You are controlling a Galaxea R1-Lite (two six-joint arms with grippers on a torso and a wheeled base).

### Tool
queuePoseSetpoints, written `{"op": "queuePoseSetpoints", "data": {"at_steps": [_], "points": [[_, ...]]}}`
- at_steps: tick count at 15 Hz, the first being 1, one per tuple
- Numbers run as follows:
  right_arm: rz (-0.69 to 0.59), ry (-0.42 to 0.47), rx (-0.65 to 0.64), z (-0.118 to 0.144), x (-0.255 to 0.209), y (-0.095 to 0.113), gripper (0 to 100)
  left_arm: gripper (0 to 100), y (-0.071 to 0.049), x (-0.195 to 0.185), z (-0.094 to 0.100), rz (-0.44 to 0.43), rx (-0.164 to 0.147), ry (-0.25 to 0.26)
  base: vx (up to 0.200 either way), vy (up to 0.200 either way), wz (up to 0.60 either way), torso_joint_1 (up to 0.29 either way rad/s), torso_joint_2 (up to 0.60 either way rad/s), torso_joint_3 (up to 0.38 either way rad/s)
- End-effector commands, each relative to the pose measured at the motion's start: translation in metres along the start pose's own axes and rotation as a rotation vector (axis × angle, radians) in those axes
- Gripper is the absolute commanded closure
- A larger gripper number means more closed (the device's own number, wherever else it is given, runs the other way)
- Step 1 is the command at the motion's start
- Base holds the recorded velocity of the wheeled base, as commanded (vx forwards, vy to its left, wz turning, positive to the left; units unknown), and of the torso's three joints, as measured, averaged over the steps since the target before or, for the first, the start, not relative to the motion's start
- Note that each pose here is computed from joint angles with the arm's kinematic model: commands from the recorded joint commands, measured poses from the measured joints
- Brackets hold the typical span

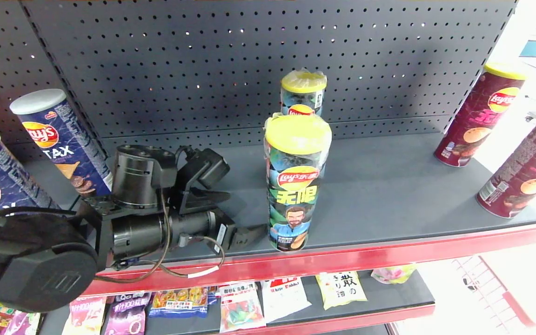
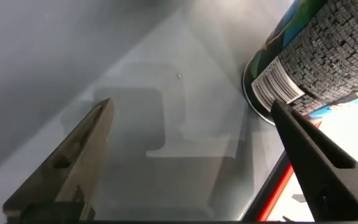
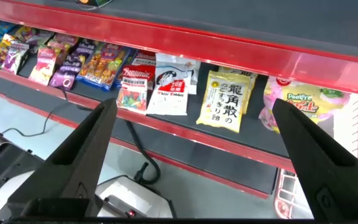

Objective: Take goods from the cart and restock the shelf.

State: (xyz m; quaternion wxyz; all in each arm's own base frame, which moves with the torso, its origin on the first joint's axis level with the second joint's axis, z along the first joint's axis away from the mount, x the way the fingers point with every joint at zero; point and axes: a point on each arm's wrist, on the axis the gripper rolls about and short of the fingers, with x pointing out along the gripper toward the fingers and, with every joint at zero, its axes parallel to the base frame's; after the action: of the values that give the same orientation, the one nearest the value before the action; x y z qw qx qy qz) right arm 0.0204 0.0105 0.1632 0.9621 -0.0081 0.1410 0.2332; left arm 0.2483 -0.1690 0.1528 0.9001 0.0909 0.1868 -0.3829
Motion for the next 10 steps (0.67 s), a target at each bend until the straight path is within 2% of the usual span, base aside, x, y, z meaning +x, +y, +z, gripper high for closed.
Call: {"op": "queuePoseSetpoints", "data": {"at_steps": [1, 3, 8, 10], "points": [[0.000, 0.005, 0.000, 0.000, 0.001, 0.000, 0, 0, 0.000, 0.000, -0.002, 0.002, -0.002, 0.006, 0.000, 0.000, 0.00, 0.000, 0.00, 0.000], [0.000, 0.003, 0.000, 0.001, 0.001, 0.000, 0, 0, 0.001, -0.005, -0.008, 0.017, -0.008, 0.022, 0.000, 0.000, 0.00, 0.000, 0.00, 0.000], [-0.006, 0.005, 0.002, 0.001, 0.001, 0.000, 0, 0, -0.001, -0.015, -0.007, 0.019, -0.005, 0.012, 0.000, 0.000, 0.00, 0.000, 0.00, 0.000], [-0.004, 0.005, 0.001, 0.001, 0.001, 0.000, 0, 0, -0.006, -0.016, -0.008, 0.001, 0.001, 0.011, 0.000, 0.000, 0.00, 0.000, 0.00, 0.000]]}}
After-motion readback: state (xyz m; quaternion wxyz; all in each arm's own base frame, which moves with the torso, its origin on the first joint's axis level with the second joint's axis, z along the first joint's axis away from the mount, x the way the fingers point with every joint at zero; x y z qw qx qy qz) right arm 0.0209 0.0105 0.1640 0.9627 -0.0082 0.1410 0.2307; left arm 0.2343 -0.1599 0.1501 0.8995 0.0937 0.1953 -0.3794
